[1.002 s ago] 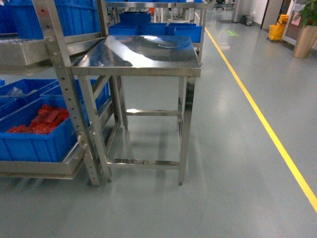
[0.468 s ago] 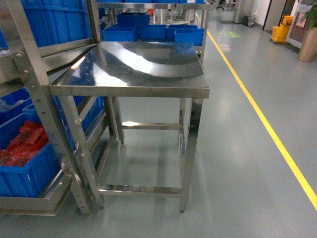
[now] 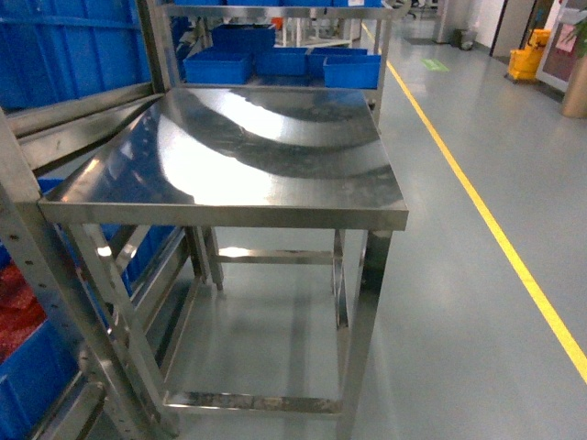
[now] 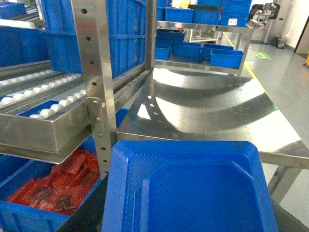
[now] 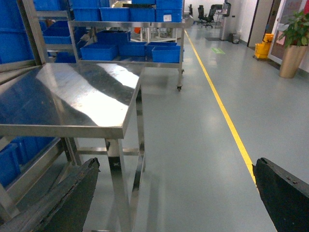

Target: Pick blue part to blue bin on bottom shelf

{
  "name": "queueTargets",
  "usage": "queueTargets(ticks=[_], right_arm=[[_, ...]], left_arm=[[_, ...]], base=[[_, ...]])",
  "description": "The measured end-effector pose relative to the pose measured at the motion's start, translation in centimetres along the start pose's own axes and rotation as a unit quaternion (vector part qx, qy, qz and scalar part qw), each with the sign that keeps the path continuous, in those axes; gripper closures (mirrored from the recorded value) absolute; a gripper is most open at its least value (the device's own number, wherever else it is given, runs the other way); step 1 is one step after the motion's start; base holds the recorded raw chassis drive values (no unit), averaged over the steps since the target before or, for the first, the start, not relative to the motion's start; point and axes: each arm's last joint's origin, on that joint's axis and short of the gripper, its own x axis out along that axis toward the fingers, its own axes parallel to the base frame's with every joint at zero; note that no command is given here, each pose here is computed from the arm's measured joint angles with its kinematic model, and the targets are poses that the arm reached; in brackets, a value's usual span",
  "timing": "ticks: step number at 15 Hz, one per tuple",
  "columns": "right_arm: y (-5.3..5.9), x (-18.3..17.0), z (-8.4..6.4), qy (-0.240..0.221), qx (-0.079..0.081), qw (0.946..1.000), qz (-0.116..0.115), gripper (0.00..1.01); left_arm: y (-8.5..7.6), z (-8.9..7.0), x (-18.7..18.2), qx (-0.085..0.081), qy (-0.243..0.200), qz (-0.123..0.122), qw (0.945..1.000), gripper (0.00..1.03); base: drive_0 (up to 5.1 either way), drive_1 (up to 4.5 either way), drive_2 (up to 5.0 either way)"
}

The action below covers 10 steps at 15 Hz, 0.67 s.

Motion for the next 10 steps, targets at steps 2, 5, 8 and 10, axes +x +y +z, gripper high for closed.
queueTargets(ticks=[2,5,8,10], right_arm=[[0.0,0.0,0.0,0.0,0.0,1.0,0.0,0.03],[0.0,0.0,0.0,0.0,0.0,1.0,0.0,0.03],[0.0,0.0,-0.01,0.0,0.0,1.0,0.0,0.03],[0.0,0.0,-0.01,0.001,0.0,1.0,0.0,0.03]], left_arm=[[-0.05,-0.12,0.07,0.004,0.005,0.0,1.0,0.59],[-0.02,-0.05,0.01,0.002,0.002,0.0,1.0,0.59],[-0.05,-0.07,0.03,0.002,0.003,-0.002,1.0,0.59],[-0.05,-0.07,0.03,0.002,0.003,-0.002,1.0,0.59]], base=[[-0.1,4.27,-4.4],[0.0,0.0,0.0],[0.0,0.0,0.0],[-4.9,2.46,2.5]])
